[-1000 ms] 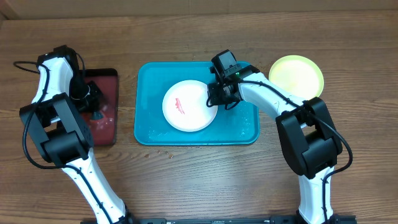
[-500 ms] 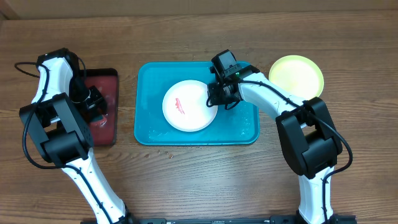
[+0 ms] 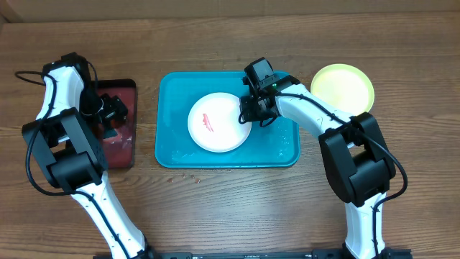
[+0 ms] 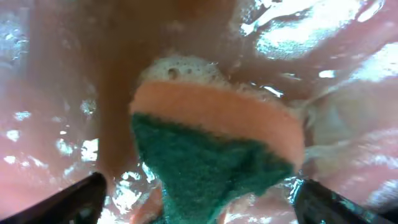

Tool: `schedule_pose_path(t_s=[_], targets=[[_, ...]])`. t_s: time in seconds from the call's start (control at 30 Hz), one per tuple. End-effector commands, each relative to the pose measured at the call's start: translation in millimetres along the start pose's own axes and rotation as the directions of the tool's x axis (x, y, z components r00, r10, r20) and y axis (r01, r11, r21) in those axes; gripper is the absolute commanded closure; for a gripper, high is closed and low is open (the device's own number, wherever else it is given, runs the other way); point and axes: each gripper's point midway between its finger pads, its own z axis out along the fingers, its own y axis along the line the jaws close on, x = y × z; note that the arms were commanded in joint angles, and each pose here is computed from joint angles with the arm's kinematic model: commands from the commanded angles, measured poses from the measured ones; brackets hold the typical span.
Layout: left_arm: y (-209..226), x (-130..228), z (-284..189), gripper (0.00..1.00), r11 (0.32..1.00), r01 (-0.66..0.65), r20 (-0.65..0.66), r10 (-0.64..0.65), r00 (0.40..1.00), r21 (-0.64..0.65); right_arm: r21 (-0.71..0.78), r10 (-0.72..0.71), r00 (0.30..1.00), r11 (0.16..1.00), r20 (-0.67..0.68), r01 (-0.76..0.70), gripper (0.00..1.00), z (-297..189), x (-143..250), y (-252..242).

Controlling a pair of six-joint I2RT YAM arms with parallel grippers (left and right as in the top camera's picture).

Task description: Clean dirty plates on tray and stack at the side

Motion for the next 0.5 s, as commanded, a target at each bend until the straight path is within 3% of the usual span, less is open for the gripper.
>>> schedule_pose_path(t_s=[0.0,0.1,0.17,0.2,0.27,0.47], targets=[[6.4,-7.1,5.2,0.13,0.999,0.001,0.021,0.000,1.000,-0.048,0.035,0.010,0.999,0.999,-0.031,-0.009,0.89,12.1,11.3,-10.9],[9.1,-7.6,5.1,0.36,0.998,0.001,0.024,0.000,1.000,-0.064,0.035,0.010,0.999,0.999,-0.031,-0.008,0.89,12.1,11.2,-11.0],[9.3,-7.2,3.5,0.63,0.998,0.001,0.022,0.000,1.000,-0.065,0.035,0.009,0.999,0.999,-0.031,-0.008,0.89,12.1,11.1,-11.0],[9.5,-7.2,2.3,0.71,0.998,0.001,0.021,0.000,1.000,-0.066,0.035,0.009,0.999,0.999,-0.031,-0.008,0.89,12.1,11.1,-11.0],[11.0,-8.0,-4.2,0.96,0.997,0.002,0.024,0.000,1.000,-0.074,0.035,0.010,0.999,0.999,-0.031,-0.009,0.89,12.1,11.2,-11.0],[10.1,-14.5,-55.8,0.96,0.998,0.006,0.057,-0.002,0.998,-0.062,0.035,0.009,0.999,0.999,-0.031,-0.008,0.89,12.1,11.1,-11.0]])
